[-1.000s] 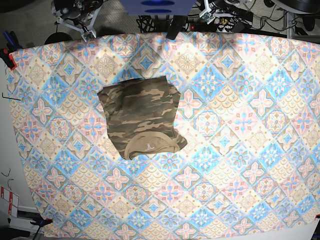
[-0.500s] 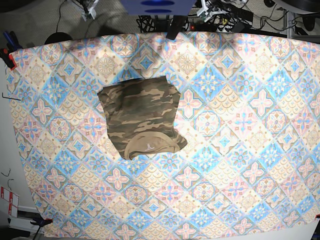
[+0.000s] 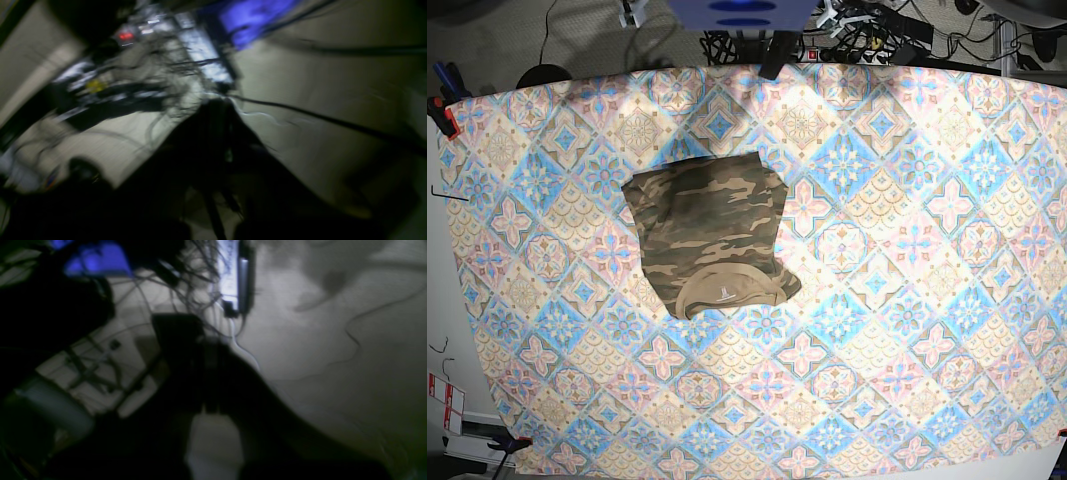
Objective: Fold the T-shirt properly
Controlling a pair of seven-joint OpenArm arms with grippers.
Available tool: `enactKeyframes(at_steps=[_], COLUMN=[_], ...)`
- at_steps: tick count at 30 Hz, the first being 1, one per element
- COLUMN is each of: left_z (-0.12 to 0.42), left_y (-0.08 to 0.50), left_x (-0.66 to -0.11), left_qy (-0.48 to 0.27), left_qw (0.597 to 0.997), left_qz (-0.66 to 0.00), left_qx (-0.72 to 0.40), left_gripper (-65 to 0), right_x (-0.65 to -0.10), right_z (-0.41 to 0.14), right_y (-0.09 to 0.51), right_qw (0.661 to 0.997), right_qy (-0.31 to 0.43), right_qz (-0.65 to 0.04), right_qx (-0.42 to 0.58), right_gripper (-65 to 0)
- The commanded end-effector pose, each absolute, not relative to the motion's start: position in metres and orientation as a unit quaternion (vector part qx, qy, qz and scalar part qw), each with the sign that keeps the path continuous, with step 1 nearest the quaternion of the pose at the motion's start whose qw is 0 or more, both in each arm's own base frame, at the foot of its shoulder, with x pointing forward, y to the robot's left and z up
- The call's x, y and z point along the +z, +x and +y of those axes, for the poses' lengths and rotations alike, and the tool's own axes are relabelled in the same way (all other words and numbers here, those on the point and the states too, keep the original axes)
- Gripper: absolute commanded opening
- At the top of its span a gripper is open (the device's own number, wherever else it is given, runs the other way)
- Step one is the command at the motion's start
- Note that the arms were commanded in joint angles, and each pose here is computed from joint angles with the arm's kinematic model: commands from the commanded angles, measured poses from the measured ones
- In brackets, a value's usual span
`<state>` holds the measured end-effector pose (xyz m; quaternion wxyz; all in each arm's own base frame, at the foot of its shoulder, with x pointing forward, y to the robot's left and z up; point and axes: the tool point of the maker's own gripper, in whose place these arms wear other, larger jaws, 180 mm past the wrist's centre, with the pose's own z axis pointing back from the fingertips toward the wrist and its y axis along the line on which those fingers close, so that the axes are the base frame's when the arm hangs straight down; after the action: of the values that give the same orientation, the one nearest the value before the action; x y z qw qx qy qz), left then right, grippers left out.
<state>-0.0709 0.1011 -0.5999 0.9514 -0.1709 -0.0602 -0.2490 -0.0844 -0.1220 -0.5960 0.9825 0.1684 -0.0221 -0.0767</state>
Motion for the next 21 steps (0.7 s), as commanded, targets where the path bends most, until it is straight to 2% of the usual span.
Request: enactKeyframes(at_steps=[1,7,10,12,18,21], left_z=[0.101,0.106,0.123,0.132,0.161,0.182], left_y=[-0.08,-0.086,-0.08,-0.076,-0.05,-0.029], left_x=[-0.602,-0.626,-0.636,-0.641,-0.649,-0.649], left_qy=[-0.171,-0.153,-0.12,-0.105,-0.061,-0.024], left_qw=[0.952,0.962,0.968,0.97,0.973,0.971], left_qz=[-0.054,-0.046,-0.052,-0.058,-0.097,-0.121], left_qx=[-0.249,-0.222,-0.215,-0.211,-0.2,-0.206], left_gripper=[-65.0,-65.0,-65.0,-65.0,-65.0,-65.0], right_x=[-0.598,-0.619,-0.633,-0.639,-0.649,-0.655], right_z=[-0.131,-0.113,-0.128,-0.124,-0.096,-0.115], right_y=[-0.094,-0.103,-0.11,-0.114,-0.097,-0.097], right_qw=[0.984,0.98,0.989,0.991,0.987,0.993], right_qy=[0.155,0.169,0.101,0.082,0.111,0.045], right_qz=[-0.016,-0.006,-0.008,-0.006,-0.002,0.005], right_qx=[-0.085,-0.104,-0.11,-0.104,-0.119,-0.105], right_gripper=[-64.3,-64.3,-64.3,-64.3,-64.3,-64.3])
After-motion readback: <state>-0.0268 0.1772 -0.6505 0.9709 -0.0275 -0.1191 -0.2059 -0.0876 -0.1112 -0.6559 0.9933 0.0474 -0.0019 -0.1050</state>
